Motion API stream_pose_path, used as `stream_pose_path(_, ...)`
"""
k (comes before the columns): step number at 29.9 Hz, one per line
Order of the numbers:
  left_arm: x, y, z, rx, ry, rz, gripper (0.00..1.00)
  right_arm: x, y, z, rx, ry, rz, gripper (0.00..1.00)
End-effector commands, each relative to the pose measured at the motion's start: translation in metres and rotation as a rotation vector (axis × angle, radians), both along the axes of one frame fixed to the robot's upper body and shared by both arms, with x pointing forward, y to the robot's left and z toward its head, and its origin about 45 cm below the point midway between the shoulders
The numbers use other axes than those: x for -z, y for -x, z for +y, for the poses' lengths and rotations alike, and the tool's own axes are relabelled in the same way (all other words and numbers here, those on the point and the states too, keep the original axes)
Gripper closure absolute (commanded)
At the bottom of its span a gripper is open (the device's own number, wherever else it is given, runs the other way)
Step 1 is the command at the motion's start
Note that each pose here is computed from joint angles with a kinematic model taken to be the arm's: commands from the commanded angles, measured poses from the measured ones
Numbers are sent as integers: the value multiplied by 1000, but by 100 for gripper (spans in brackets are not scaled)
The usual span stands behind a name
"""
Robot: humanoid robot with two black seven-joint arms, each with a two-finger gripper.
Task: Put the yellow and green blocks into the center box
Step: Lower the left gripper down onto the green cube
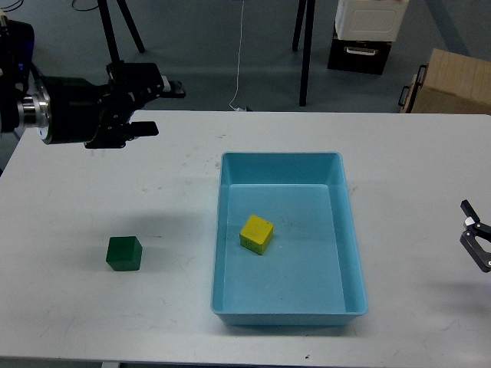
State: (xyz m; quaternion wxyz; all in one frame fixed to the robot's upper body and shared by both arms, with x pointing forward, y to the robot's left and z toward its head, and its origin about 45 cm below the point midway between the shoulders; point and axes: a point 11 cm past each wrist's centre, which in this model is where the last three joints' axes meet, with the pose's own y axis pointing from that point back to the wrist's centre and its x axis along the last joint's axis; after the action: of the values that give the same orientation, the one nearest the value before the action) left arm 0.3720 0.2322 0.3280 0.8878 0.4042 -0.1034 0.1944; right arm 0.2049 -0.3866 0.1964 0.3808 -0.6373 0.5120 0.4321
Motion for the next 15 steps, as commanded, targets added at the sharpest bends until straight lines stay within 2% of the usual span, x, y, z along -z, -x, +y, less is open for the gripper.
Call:
stream_pose_path(1,26,6,17,55,-291,12,0,-1,-3,2,-6,-2,-6,2)
stream_pose_path(8,66,33,56,183,-625,62,0,2,-2,5,-8,-7,-2,2)
stream_pose_path(15,97,48,58,237,-673,141,0,6,-1,5,-1,-16,5,2)
